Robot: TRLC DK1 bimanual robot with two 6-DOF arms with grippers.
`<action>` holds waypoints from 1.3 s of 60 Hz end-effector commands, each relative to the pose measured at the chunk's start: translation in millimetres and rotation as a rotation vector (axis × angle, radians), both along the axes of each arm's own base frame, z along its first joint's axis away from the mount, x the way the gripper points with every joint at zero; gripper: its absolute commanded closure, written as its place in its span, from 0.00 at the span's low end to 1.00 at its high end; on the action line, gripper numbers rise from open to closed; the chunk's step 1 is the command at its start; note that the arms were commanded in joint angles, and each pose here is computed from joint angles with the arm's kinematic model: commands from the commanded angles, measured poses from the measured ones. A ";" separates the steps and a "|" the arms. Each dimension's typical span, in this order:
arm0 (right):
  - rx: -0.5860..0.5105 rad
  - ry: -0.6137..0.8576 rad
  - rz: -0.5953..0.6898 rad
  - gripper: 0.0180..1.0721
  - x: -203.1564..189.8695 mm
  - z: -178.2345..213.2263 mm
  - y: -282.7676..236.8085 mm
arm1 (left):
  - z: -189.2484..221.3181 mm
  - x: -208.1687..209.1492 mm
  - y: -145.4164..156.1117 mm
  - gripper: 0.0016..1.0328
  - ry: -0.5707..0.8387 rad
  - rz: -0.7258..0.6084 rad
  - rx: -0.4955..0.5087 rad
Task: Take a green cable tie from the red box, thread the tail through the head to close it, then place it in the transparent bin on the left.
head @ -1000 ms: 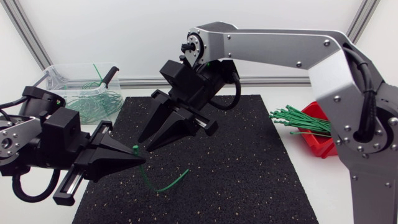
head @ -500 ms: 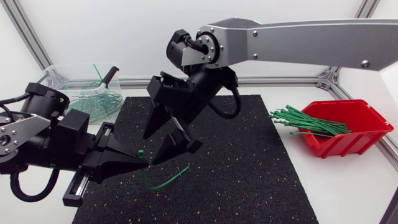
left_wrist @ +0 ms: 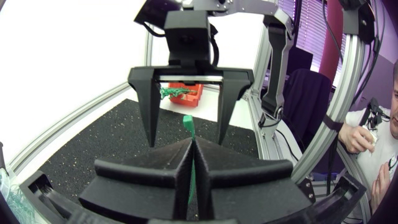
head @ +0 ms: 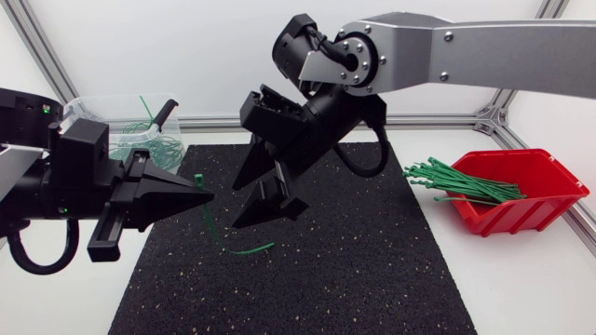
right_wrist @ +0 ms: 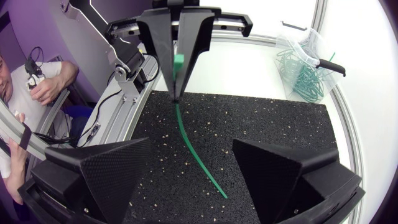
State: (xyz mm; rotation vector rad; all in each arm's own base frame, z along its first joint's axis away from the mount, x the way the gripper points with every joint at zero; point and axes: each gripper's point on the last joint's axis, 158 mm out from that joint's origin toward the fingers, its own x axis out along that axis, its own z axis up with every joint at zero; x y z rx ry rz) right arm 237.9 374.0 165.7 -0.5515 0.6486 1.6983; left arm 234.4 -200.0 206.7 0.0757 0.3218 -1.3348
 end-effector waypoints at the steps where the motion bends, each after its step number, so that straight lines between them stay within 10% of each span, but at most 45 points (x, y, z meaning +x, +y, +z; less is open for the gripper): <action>1: 0.002 0.043 -0.025 0.14 -7.3 1.7 -4.4 | 23.9 9.3 0.3 0.97 0.044 0.052 -0.057; 31: 0.123 0.072 -0.155 0.28 -0.4 36.3 4.4 | 51.1 4.5 -17.0 0.97 0.174 0.057 -0.172; 53: 0.191 0.108 -0.175 0.73 -0.3 47.6 8.4 | 43.1 8.0 -18.8 0.97 0.194 0.061 -0.193; 78: 0.247 0.147 -0.170 0.95 -4.5 61.4 4.5 | 37.0 8.7 -23.7 0.97 0.218 0.047 -0.189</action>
